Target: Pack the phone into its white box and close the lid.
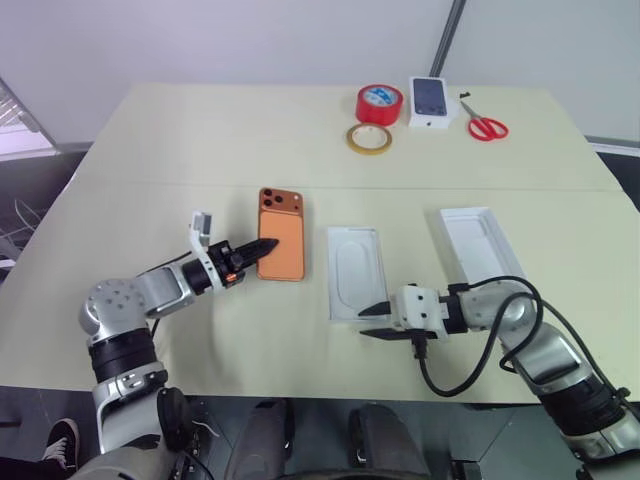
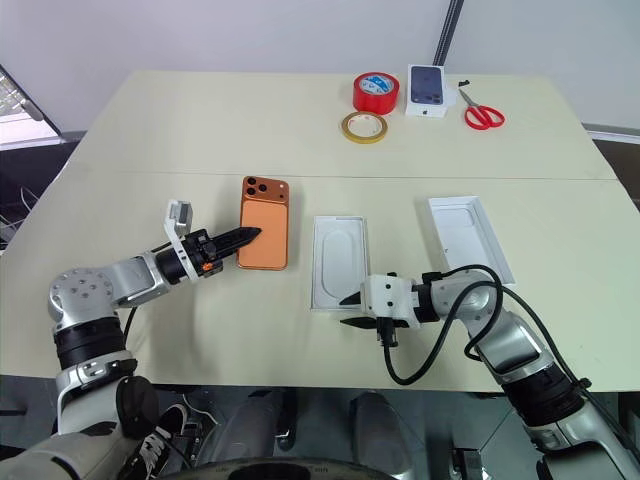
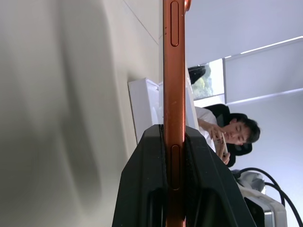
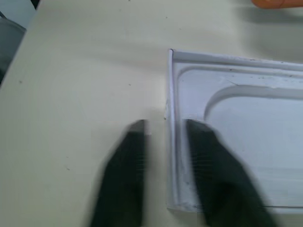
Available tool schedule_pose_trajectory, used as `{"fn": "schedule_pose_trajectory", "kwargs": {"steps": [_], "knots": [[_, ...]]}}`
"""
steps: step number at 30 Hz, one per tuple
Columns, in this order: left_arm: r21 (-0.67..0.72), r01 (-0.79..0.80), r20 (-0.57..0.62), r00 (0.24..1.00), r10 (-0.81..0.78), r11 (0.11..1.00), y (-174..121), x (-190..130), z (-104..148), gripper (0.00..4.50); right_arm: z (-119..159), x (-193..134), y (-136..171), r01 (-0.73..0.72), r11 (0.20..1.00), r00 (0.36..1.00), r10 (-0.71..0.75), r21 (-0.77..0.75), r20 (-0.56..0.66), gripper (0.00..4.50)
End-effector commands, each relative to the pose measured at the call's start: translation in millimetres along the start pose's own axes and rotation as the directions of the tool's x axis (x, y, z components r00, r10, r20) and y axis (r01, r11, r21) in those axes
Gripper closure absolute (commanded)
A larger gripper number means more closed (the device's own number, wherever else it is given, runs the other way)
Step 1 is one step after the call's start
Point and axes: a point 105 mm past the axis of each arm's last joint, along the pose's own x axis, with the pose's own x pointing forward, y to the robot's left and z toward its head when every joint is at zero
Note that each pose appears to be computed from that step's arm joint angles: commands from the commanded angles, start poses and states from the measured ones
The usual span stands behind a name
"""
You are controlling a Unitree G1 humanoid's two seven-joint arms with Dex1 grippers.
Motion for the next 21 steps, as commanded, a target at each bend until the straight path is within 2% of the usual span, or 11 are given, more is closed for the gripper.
{"fn": "schedule_pose_trajectory", "kwargs": {"steps": [1,10,13,16,20,21], "knots": [[0.056,0.078,0.012,0.997,-0.079,0.995,-23,6,10,4.50,5,4,-1,0.005,1.000,0.999,-0.006,0.015,0.032,4.47],[0.060,0.118,0.041,0.992,-0.120,0.991,-39,30,15,4.50,9,26,-42,0.196,0.980,0.980,-0.196,0.025,0.014,4.47],[0.048,0.113,0.023,0.993,-0.114,0.992,-37,43,6,4.50,11,33,-52,0.234,0.971,0.972,-0.235,0.042,0.001,4.47],[0.041,0.102,0.001,0.995,-0.102,0.994,-33,49,-3,4.50,23,34,-48,0.196,0.977,0.978,-0.201,0.079,0.060,3.52],[0.018,0.095,-0.001,0.996,-0.094,0.995,-27,55,-8,4.50,37,25,-33,0.117,0.990,0.984,-0.127,0.080,0.126,1.38],[0.017,0.092,-0.005,0.996,-0.092,0.996,-26,58,-9,4.50,39,20,-32,0.110,0.991,0.984,-0.119,0.078,0.136,0.97]]}}
